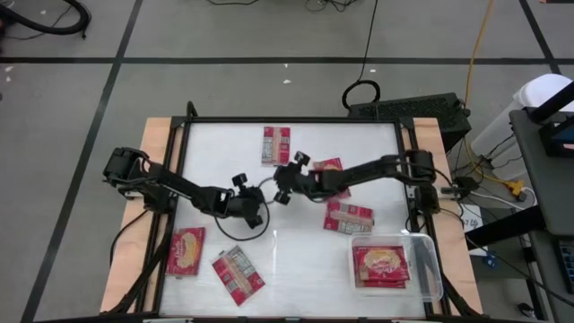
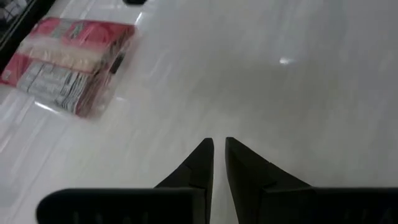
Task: Sort popcorn bags into baskets
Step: Put the red popcorn pack into the transparent bin
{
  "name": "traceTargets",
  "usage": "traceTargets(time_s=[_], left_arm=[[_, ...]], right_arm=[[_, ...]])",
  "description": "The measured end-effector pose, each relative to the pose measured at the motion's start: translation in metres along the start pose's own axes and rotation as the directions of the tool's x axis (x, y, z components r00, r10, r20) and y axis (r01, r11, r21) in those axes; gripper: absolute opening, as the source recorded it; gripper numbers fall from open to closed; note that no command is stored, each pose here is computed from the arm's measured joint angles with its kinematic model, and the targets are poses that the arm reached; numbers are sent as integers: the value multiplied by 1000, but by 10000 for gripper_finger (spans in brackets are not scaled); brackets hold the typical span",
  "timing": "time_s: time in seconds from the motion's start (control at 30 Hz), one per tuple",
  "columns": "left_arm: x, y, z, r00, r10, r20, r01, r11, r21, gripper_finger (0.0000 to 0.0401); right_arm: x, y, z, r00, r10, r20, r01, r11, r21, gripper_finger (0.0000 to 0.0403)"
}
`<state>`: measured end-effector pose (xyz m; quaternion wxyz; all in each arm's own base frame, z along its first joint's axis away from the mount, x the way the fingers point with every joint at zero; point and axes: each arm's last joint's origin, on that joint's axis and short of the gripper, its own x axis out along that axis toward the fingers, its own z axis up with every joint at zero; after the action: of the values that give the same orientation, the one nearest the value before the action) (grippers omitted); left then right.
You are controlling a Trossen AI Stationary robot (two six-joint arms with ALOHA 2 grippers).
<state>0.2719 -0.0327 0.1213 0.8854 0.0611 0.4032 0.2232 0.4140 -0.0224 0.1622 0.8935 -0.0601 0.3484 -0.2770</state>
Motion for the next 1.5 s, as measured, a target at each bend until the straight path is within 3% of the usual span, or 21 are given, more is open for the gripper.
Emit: traceTargets(time_s=[0.23, 0.33, 0.47, 0.77, 0.93, 1.1, 1.23, 1.5], left_arm=[[-4, -4, -6, 999, -4, -38, 2, 999, -52, 47], [-6, -6, -10, 998, 4, -57, -8, 997, -79, 47], [-10, -9, -18, 995, 52, -89, -61, 993, -99, 47], [-19, -19, -40, 997, 41, -71, -51, 987, -149, 47], [-21, -25, -37, 1000, 16, -21, -19, 986, -166, 47], [-20, -27, -30, 999, 2, 42, 4, 990, -139, 47], [-19, -25, -29, 999, 8, 47, -2, 992, -124, 47], [-14, -19, -25, 998, 28, 56, -23, 995, -93, 47]], right_arm=[[24, -30, 0, 999, 46, 25, -43, 994, -97, 142], [33, -43, -6, 991, 108, 81, -103, 993, -65, 159], [42, -55, -28, 991, 122, 48, -120, 992, -46, 188], [45, -62, -41, 983, 166, 80, -163, 986, -42, 255], [55, -58, -47, 974, 204, 100, -200, 979, -48, 262], [67, -54, -59, 989, 133, 58, -132, 991, -9, 234], [70, -52, -63, 991, 127, 41, -128, 991, 34, 187], [71, -52, -67, 990, 142, 3, -142, 988, 65, 19]])
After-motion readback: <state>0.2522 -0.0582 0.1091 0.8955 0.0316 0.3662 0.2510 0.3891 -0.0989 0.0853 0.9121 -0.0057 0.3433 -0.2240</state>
